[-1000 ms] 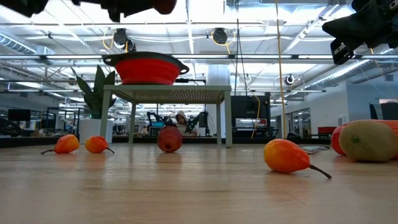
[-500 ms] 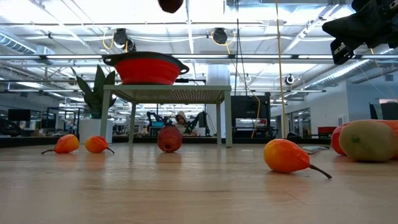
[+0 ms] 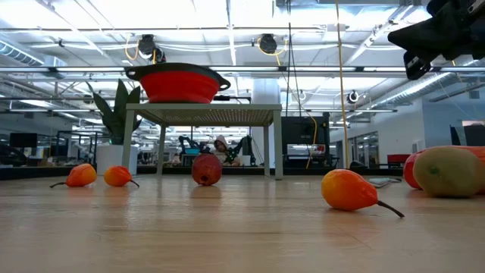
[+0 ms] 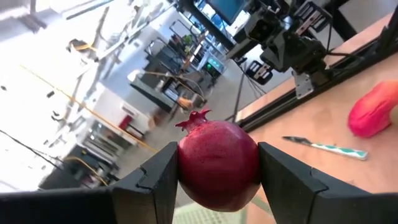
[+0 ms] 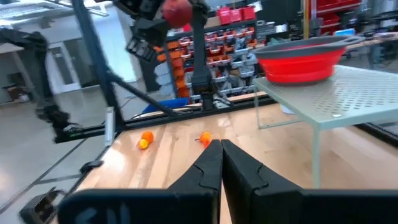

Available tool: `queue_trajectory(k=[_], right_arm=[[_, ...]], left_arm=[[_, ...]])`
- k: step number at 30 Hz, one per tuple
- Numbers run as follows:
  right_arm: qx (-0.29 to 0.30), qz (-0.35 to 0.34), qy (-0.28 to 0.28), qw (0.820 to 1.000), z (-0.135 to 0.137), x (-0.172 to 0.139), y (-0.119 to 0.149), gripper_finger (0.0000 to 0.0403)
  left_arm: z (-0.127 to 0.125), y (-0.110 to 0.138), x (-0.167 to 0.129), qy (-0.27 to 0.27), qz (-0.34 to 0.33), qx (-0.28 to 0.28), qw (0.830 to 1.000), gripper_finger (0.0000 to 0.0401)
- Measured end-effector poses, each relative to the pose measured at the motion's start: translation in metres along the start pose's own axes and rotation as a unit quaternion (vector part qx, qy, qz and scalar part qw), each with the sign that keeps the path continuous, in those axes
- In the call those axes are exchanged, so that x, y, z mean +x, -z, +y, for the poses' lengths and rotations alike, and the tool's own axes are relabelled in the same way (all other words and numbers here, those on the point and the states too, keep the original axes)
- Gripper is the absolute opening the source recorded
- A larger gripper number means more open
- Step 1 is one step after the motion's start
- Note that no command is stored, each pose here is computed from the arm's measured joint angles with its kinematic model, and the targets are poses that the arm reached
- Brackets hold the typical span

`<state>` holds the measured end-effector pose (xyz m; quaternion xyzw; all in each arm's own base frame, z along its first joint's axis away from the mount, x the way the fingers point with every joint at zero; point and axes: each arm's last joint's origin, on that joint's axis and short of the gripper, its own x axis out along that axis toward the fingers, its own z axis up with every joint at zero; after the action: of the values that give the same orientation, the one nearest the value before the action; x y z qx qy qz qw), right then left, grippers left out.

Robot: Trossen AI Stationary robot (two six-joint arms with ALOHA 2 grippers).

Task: Pick & Place Fruit
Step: Put the pomegranate into the red strainer bowl on the shelf

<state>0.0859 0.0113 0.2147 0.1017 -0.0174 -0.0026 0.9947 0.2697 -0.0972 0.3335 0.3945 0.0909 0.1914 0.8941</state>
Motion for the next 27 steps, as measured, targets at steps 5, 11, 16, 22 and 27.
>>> queue_trajectory(k=[5,11,16,22,27], right_arm=[[0.0,-0.001,0.002,1.0,0.0,0.0,0.0,0.0],[0.0,0.0,0.002,1.0,0.0,0.0,0.0,0.0],[0.0,0.0,0.002,1.0,0.0,0.0,0.0,0.0],[0.0,0.0,0.002,1.0,0.0,0.0,0.0,0.0],[-0.003,0.0,0.002,1.0,0.0,0.0,0.0,0.0]], left_arm=[[0.003,-0.005,-0.001,-0.001,-0.007,0.038,0.999,0.0191],[0.003,-0.005,-0.001,-0.002,-0.006,0.037,0.999,0.0191],[0.005,-0.002,0.0,-0.031,0.022,-0.07,0.997,0.0191],[0.011,0.007,0.005,-0.104,0.082,-0.164,0.978,0.0191],[0.017,0.013,0.012,-0.128,0.093,-0.204,0.966,0.0191]])
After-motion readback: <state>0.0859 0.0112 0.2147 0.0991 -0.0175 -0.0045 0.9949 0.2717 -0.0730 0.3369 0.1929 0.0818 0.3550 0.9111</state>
